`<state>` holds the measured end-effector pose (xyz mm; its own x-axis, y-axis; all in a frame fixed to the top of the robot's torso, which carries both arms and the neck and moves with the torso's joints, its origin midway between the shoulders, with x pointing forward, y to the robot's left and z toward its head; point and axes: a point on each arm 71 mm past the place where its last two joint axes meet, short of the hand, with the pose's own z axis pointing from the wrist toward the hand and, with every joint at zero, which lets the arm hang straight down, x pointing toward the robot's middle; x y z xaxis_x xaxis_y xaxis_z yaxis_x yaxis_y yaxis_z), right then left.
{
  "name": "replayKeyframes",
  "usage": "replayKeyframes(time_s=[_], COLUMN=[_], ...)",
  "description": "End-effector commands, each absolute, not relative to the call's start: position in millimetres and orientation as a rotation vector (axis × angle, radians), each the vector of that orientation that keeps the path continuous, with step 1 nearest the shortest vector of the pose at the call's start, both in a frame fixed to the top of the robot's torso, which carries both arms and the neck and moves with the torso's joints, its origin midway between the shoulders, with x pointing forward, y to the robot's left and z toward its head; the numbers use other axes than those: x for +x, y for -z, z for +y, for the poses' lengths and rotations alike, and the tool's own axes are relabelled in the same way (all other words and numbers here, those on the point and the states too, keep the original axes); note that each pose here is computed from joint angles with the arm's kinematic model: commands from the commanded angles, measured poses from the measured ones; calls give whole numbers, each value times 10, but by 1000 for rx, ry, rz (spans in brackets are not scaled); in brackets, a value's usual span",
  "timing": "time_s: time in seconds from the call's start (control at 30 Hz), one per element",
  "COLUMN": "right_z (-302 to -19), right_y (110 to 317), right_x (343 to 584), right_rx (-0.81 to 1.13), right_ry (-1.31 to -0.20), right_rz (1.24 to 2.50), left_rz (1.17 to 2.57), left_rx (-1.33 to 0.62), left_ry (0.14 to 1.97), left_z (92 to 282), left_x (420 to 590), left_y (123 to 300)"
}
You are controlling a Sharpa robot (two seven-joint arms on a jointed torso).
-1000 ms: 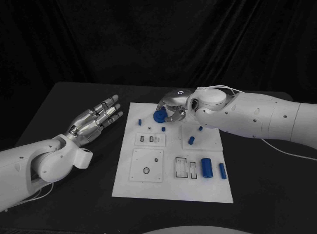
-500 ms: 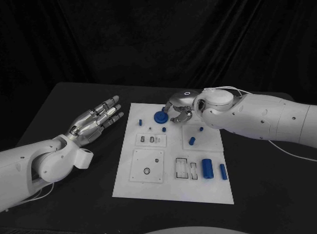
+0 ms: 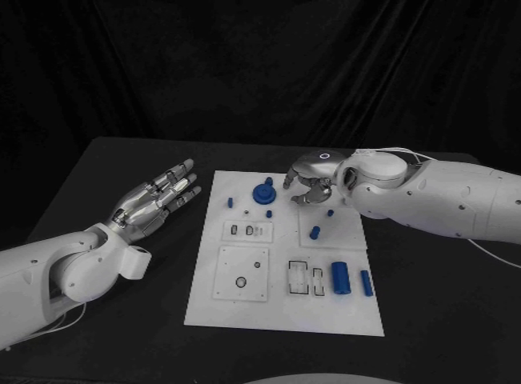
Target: Assemble the parts on the task board
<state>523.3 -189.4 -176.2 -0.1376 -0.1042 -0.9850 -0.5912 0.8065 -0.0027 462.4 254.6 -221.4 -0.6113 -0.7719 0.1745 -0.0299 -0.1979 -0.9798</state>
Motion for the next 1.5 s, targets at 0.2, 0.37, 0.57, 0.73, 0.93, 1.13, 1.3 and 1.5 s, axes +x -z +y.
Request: replayKeyframes(time_s=[0.2, 0.37, 0.57, 0.73, 0.93, 1.13, 1.3, 1.5], right_z=[-2261, -2574, -2889, -3104, -3203, -3250, -3271, -3279], right_y=[1477, 1404, 1423, 1529, 1617, 1674, 1723, 1764], right_x=[5126, 5039, 4954, 4893, 4871, 4879, 4883, 4885], right_rx=[-459, -406, -347, -291, -266, -255, -250, -250], right_ry=[-430, -387, -339, -318, -307, -293, -285, -283], right_rz=[1553, 1542, 1555, 1575, 1588, 1602, 1614, 1622], left_rz=[1539, 1539, 1539, 1540, 1542, 1543, 1543, 1543], left_rx=[-938, -938, -938, -940, -942, -944, -945, -945], left_ry=[1877, 1878, 1879, 1879, 1879, 1879, 1878, 1877], left_z=[2539, 2533, 2529, 2530, 2533, 2532, 2536, 2539], left_x=[4616, 4614, 4613, 4609, 4604, 4600, 4598, 4597], left_y=[2212, 2212, 2216, 2223, 2233, 2239, 2241, 2243])
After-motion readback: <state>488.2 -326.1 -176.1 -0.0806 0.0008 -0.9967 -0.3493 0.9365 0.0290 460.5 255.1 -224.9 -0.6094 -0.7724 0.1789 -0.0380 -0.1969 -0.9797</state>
